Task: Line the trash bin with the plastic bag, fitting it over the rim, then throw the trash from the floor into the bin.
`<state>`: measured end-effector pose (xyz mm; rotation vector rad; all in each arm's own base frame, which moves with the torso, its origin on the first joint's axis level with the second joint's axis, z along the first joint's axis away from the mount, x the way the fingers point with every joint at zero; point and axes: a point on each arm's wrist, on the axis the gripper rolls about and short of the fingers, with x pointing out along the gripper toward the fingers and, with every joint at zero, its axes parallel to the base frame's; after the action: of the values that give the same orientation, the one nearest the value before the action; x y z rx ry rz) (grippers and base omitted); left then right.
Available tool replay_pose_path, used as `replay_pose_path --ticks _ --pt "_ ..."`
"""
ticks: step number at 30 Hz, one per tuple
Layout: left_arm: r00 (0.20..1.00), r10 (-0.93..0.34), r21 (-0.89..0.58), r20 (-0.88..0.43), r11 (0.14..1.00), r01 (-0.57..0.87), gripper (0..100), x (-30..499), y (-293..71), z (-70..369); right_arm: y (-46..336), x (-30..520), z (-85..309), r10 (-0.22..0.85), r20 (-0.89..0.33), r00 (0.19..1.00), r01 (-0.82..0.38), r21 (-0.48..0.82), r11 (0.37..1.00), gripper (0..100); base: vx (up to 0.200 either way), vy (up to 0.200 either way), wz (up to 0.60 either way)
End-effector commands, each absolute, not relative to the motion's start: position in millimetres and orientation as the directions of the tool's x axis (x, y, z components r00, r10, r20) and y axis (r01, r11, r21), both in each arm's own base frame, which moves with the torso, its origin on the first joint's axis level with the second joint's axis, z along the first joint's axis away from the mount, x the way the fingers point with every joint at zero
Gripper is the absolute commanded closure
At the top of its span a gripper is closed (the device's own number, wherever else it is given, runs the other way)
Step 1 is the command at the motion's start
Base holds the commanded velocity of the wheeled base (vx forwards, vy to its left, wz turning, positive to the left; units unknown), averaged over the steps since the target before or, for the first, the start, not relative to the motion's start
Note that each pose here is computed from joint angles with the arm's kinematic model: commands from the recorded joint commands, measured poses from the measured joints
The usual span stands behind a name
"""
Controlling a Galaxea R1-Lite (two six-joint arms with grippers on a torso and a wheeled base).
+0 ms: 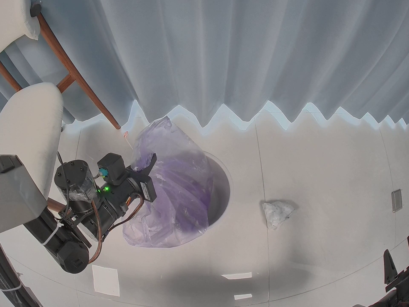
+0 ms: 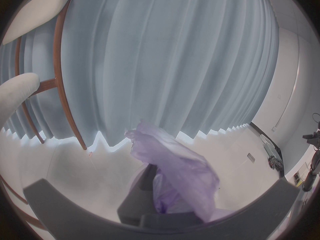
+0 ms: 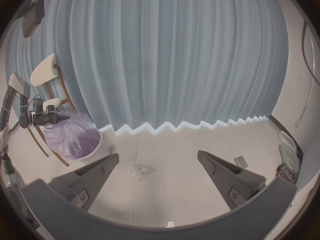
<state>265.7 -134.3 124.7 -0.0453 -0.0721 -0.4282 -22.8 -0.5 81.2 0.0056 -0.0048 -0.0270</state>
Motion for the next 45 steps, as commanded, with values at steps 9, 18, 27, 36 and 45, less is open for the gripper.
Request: replay_pose_path --ticks 9,18,27,36,45 --pt "0.909 -0.411 -0.029 0.069 0.910 0.414 100 274 -136 118 0 -23 76 0.009 0.003 1.000 -0.009 -0.011 1.000 0 0.000 0.000 0.00" --pt "0.909 -0.405 -0.039 0.096 0.911 0.410 100 278 -137 124 1 -26 95 0.044 0.116 0.992 -0.045 0.003 0.999 0 0.000 0.000 0.00" --pt "0.902 -0.421 -0.039 0.098 0.904 0.426 100 274 -142 125 0 -9 211 0.158 0.315 0.936 -0.161 -0.014 0.987 0 0.000 0.000 0.00" --pt "0.904 -0.409 -0.054 0.127 0.907 0.418 100 272 -137 134 8 31 233 0.251 0.181 0.951 -0.275 0.118 0.954 0 0.000 0.000 0.00" --pt "0.903 -0.402 -0.050 0.151 0.909 0.413 100 271 -133 141 22 87 231 0.348 -0.023 0.937 -0.336 0.207 0.919 0 0.000 0.000 0.00"
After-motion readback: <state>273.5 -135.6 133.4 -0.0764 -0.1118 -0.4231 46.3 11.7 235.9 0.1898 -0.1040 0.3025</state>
